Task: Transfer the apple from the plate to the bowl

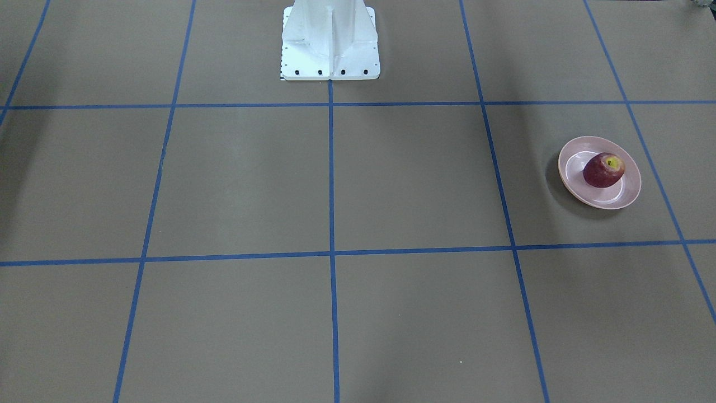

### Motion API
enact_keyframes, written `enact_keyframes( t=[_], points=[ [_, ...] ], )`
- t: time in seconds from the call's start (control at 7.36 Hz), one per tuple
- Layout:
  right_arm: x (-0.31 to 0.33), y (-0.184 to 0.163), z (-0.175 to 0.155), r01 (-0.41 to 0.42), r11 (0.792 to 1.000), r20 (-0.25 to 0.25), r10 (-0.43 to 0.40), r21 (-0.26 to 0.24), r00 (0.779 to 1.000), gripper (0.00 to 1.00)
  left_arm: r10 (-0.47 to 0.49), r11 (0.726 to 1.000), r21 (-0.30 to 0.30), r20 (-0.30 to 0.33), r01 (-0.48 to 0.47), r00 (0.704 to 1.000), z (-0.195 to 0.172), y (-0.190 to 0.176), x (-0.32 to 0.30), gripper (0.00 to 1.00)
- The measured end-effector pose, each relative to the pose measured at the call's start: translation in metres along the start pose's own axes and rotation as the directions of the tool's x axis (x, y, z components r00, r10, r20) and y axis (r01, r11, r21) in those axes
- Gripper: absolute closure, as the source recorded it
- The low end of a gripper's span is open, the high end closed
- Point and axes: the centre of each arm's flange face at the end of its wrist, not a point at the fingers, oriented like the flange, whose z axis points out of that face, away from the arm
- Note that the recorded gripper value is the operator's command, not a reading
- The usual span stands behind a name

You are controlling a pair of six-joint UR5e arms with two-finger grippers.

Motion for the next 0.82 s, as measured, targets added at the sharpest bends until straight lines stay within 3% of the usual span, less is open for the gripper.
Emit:
enact_keyframes(
  t=[0.27,0.82],
  points=[
    [0.020,0.036,0.013,0.070,0.997,0.011,-0.069,-0.027,0.998,0.00,0.008,1.000,0.017,-0.003,-0.008,1.000,-0.005,0.001,0.005,0.02],
    [0.051,0.065,0.050,0.032,0.994,0.018,-0.030,-0.107,0.999,0.00,0.013,1.000,0.024,-0.005,-0.013,1.000,-0.009,0.000,0.008,0.02]
  ],
)
